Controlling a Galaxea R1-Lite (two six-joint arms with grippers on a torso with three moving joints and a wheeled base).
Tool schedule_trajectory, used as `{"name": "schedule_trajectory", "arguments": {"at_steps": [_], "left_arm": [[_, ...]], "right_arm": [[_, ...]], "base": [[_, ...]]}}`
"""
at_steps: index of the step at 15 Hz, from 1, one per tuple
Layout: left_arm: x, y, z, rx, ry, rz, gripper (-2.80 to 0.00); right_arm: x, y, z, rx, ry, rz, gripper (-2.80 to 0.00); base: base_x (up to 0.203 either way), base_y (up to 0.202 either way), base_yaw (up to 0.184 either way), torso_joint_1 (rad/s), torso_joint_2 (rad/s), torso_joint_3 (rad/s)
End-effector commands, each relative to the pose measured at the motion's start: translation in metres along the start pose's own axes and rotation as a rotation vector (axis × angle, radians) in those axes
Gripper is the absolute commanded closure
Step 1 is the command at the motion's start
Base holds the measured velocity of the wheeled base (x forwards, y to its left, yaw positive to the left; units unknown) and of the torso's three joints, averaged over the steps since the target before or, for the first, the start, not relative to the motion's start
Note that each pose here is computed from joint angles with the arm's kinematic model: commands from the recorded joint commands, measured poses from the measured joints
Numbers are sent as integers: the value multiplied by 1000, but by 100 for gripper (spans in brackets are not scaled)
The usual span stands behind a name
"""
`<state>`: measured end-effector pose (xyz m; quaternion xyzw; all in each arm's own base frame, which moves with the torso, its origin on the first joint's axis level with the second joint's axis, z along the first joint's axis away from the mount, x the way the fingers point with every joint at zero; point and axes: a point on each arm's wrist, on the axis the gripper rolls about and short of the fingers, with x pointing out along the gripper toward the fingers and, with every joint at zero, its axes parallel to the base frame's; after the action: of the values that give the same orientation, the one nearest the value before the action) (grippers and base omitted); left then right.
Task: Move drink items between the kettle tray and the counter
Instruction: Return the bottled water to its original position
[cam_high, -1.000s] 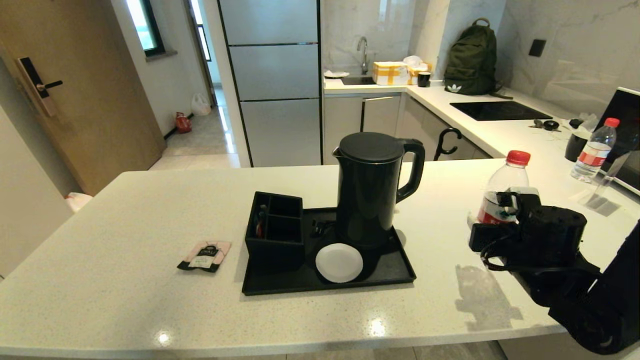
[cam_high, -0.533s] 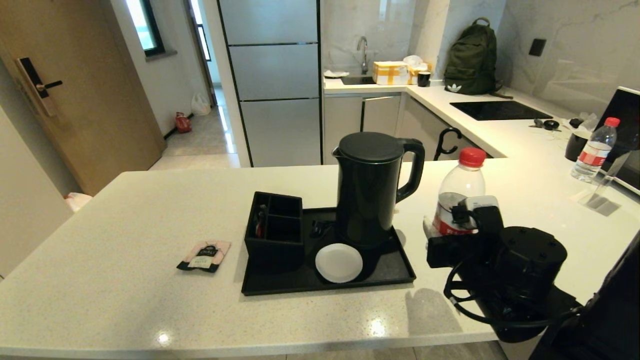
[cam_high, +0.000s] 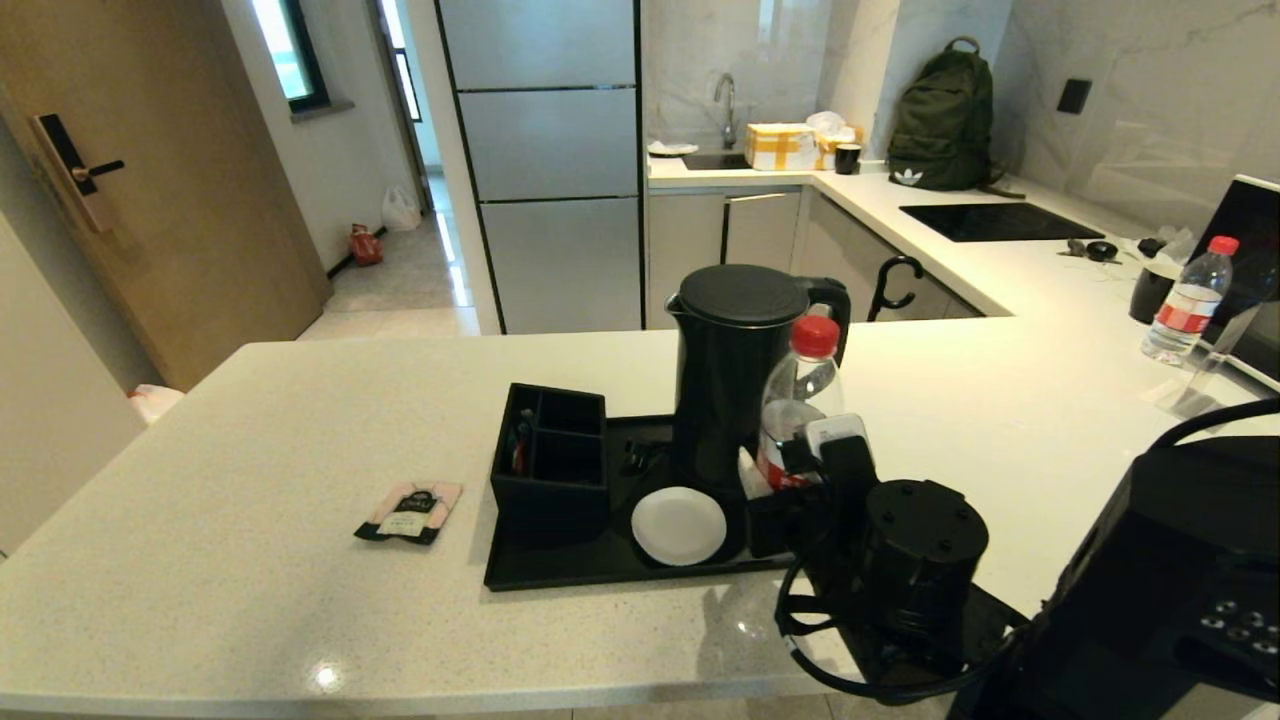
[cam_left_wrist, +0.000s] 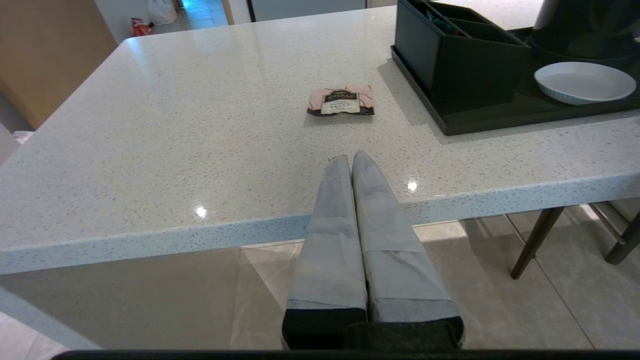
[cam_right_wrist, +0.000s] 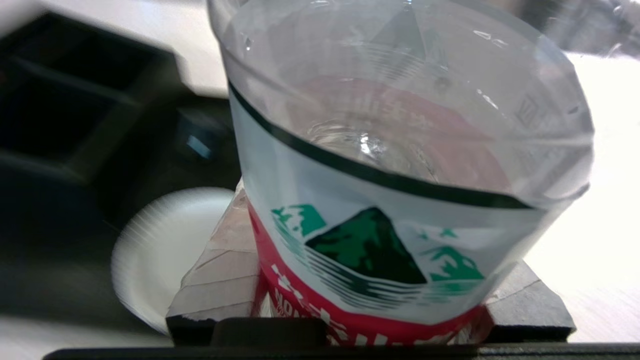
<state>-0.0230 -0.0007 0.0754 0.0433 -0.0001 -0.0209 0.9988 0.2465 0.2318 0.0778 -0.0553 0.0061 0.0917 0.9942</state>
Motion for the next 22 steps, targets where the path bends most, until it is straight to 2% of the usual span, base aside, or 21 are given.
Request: {"name": "schedule_trajectory", "arguments": {"at_steps": [1,6,10,13,17,22], "left_arm": [[0,0,0,1,1,0,0],[0,0,0,1,1,0,0],[0,0,0,1,1,0,0],[0,0,0,1,1,0,0],[0,0,0,1,1,0,0],[0,0,0,1,1,0,0]], "right_arm": [[8,32,0,1,-47,45,0],[12,63,-8,-4,-66,98,0],[24,79,-38,-44,-33,107,0],[29,82,-49,-57,-19,104,0],[43,74,-60,-104,20,69,0],[50,73,-57,-96,7,55,0]], "base": [[0,0,0,0,0,0],[0,0,0,0,0,0],[0,0,0,0,0,0],[0,0,0,0,0,0],[0,0,0,0,0,0],[0,0,0,0,0,0]]}}
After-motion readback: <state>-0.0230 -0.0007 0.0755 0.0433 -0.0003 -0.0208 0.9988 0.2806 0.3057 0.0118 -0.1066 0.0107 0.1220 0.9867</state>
